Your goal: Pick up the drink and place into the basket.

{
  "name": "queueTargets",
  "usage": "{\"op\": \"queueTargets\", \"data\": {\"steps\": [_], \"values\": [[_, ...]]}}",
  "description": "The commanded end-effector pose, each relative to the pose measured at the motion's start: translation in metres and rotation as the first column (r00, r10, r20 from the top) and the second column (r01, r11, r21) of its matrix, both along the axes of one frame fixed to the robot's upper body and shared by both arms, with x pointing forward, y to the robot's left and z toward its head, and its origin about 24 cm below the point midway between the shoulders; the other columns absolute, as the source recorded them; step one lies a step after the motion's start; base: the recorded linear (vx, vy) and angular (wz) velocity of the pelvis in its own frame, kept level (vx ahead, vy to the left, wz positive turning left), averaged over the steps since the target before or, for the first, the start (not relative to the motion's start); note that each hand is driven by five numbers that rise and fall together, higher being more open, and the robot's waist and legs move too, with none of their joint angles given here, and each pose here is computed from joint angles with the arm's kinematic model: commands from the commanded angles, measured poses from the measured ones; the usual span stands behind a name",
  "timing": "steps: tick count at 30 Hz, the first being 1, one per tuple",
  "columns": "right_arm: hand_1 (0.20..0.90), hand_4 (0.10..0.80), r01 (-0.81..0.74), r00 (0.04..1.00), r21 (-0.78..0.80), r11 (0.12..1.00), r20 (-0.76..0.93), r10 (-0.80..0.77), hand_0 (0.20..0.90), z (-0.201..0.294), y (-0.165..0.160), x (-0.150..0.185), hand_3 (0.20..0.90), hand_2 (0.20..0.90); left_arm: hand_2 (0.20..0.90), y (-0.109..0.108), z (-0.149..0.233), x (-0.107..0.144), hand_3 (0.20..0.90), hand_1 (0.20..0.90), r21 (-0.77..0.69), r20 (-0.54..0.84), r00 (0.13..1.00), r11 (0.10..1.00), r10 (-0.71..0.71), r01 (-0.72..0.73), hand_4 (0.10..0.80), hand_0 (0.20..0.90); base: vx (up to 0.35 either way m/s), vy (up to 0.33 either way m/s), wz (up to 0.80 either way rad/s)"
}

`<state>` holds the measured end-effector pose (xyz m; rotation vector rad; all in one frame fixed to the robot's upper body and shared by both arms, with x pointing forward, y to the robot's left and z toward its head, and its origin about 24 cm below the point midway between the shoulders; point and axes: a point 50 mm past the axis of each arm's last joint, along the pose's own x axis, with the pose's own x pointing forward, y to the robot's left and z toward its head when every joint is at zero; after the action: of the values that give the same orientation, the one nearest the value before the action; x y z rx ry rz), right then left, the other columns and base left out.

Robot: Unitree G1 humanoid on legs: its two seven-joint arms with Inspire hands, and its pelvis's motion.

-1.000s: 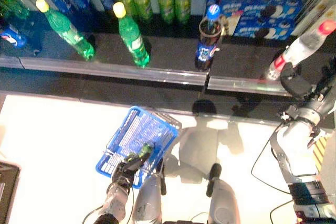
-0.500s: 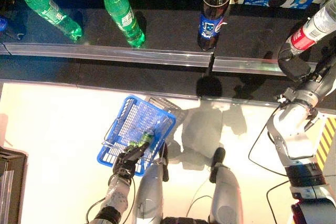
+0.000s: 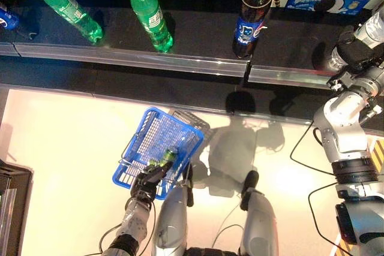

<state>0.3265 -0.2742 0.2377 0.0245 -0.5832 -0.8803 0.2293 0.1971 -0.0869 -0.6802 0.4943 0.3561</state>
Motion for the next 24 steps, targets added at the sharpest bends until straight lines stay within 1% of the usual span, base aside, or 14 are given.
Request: {"op": "queueTargets", "data": {"steps": [1, 8, 13, 14, 15, 16, 24], "values": [[0.900, 0.800, 0.060, 0.969, -0.164, 0.985, 0.246, -0.018, 0.900, 0.080, -0.007, -0.019, 0.900, 0.900, 0.300, 0.022, -0.007, -0.029, 0.200, 0.300, 0.066, -0.035, 0.999, 0.998, -0.011, 0.013, 0.100, 0.300, 0.030, 0.011, -0.01], [0.900, 0.800, 0.068, 0.973, -0.152, 0.986, 0.229, -0.032, 0.900, 0.090, -0.017, -0.012, 0.900, 0.900, 0.300, 0.026, -0.007, -0.030, 0.200, 0.300, 0.071, -0.036, 0.999, 0.997, -0.022, 0.024, 0.100, 0.300, 0.021, 0.000, -0.02], [0.900, 0.800, 0.098, 0.974, -0.106, 0.990, 0.214, -0.074, 0.900, 0.092, -0.027, -0.008, 0.900, 0.900, 0.300, 0.026, -0.006, -0.029, 0.200, 0.300, 0.073, -0.034, 0.999, 0.997, -0.031, 0.034, 0.100, 0.300, 0.033, -0.004, 0.00], [0.639, 0.495, 0.098, 0.975, -0.074, 0.992, 0.207, -0.081, 0.639, 0.092, -0.034, -0.007, 0.595, 0.639, 0.300, 0.027, -0.005, -0.029, 0.200, 0.300, 0.077, -0.032, 0.999, 0.996, -0.036, 0.039, 0.100, 0.300, -0.074, 0.002, 0.04], [0.408, 0.226, 0.106, 0.976, -0.064, 0.992, 0.199, -0.091, 0.408, 0.092, -0.037, -0.006, 0.326, 0.408, 0.300, 0.028, -0.005, -0.029, 0.200, 0.300, 0.077, -0.032, 0.999, 0.996, -0.038, 0.040, 0.100, 0.300, 0.003, -0.005, 0.03], [0.300, 0.100, 0.108, 0.977, -0.062, 0.992, 0.193, -0.094, 0.300, 0.092, -0.038, -0.006, 0.200, 0.300, 0.300, 0.028, -0.006, -0.030, 0.200, 0.300, 0.077, -0.034, 0.999, 0.996, -0.038, 0.040, 0.100, 0.300, 0.000, 0.000, 0.00], [0.300, 0.100, 0.131, 0.978, -0.102, 0.986, 0.177, -0.112, 0.300, 0.102, -0.044, -0.004, 0.200, 0.300, 0.300, 0.030, -0.005, -0.030, 0.200, 0.300, 0.071, -0.032, 0.999, 0.996, -0.043, 0.046, 0.100, 0.300, -0.007, 0.010, -0.01]]}}
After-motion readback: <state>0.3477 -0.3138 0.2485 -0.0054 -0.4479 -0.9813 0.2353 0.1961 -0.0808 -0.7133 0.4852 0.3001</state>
